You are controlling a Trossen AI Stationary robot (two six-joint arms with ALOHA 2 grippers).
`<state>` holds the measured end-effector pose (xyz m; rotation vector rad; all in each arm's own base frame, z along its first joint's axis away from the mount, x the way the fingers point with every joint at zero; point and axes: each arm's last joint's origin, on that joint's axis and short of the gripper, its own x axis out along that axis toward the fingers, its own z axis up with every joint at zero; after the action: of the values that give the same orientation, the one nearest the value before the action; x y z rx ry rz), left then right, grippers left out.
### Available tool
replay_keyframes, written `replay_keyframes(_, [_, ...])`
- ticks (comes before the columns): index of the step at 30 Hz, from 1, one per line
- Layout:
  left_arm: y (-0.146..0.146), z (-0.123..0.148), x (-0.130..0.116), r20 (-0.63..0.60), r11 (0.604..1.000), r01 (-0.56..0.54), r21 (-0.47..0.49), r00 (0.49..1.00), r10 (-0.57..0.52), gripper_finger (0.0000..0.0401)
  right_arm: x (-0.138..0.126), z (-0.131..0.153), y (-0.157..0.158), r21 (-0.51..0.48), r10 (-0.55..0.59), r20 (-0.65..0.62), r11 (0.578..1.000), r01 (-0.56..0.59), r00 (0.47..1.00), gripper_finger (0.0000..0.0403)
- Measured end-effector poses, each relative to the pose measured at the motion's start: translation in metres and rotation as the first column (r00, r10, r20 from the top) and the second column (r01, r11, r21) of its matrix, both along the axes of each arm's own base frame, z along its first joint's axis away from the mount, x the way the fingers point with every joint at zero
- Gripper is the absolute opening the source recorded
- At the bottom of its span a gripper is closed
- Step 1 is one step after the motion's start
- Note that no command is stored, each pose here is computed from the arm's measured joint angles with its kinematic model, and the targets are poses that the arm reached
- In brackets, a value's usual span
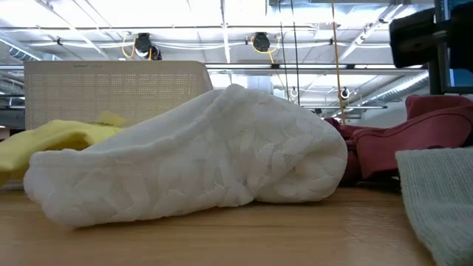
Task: Pick & Place Cloths
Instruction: Put the gray sock into the transparent bin
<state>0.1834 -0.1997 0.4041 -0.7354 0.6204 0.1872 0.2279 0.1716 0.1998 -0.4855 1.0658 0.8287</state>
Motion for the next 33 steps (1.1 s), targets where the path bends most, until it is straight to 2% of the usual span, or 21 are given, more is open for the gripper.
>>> replay_keyframes(4, [0.002, 0.0, 0.002, 0.003, 1.0, -0.009, 0.002, 1.0, 0.009, 0.0253, 0.002, 0.001, 0.0, -0.026, 0.033, 0.046, 0.999, -0.032, 0.998, 0.013])
replay_keyframes(14, [0.007, 0.002, 0.01, 0.021, 1.0, -0.017, 0.017, 1.0, 0.017, 0.0253, 0.004, -0.002, 0.0, -0.052, 0.116, 0.071, 0.992, -0.113, 0.991, 0.013])
replay_keyframes(33, [0.009, 0.002, 0.013, 0.024, 0.999, -0.019, 0.031, 1.0, 0.018, 0.0253, 0.019, -0.053, 0.002, -0.138, 0.132, -0.071, 0.98, -0.141, 0.989, 0.0129])
